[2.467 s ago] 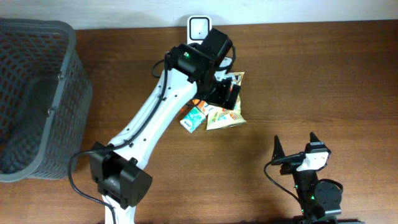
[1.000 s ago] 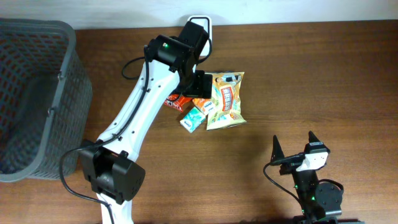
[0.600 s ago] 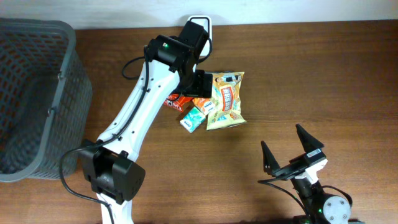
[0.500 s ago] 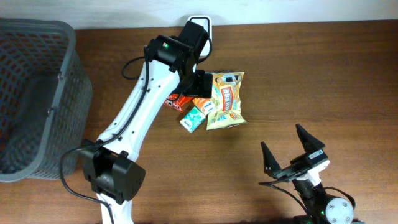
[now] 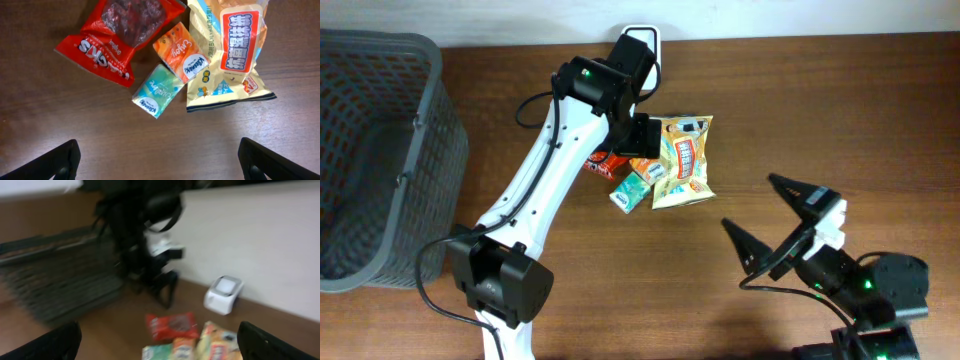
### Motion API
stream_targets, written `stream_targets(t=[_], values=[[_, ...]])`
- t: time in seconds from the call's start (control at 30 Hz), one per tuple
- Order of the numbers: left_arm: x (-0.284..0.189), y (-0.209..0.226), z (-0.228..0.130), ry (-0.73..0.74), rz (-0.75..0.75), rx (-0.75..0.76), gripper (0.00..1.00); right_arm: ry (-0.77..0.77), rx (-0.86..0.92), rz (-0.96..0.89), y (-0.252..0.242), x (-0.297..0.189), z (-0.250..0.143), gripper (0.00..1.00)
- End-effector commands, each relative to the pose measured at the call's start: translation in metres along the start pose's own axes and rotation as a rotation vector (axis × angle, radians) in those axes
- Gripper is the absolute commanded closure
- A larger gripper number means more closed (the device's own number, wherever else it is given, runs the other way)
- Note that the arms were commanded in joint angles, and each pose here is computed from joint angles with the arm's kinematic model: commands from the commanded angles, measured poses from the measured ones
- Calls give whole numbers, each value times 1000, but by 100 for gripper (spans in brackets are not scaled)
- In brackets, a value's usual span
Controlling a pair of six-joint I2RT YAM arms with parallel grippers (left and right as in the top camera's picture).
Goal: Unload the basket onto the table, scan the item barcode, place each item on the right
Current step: 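Raise the right arm and move its gripper above the snack pile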
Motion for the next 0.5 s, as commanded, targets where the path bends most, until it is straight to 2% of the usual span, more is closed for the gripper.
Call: stream_targets(t=[0.0,0.03,0.13,0.17,0.23,0.27,0.3,0.47], values=[[-13,0,4,-34,-14,-10,1,26,53,116,13,7,-4,2],[-13,1,4,-35,-15,-12,1,24,188,37,-2,11,-1,2],[-13,22,14,-39,3,-75,1,81,357,-89,-23,13,1,2],[-13,33,17,-35,11,-126,1,122,388,-112,-27,14,-1,2],[-13,55,26,-17,-27,-228,1,307,490,-226,-43,12,-11,2],[-14,70,31,-9,-40,-272,1,436,481,-220,-47,17,-12,2],[-14,76,33,-11,-36,-287,1,482,501,-219,-50,21,-11,2],[-14,84,36,-23,-25,-301,1,486,567,-63,-52,57,-10,2]])
Point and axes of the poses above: each gripper's point midway between its finger pads, its own x axis out along the fingers, its own y axis along the line the jaws close on, z = x × y, the point moved 1 cm from there along -x, back along the fingers, and after that the axes turned 7 degrees about -x, right-handed, at the moved point
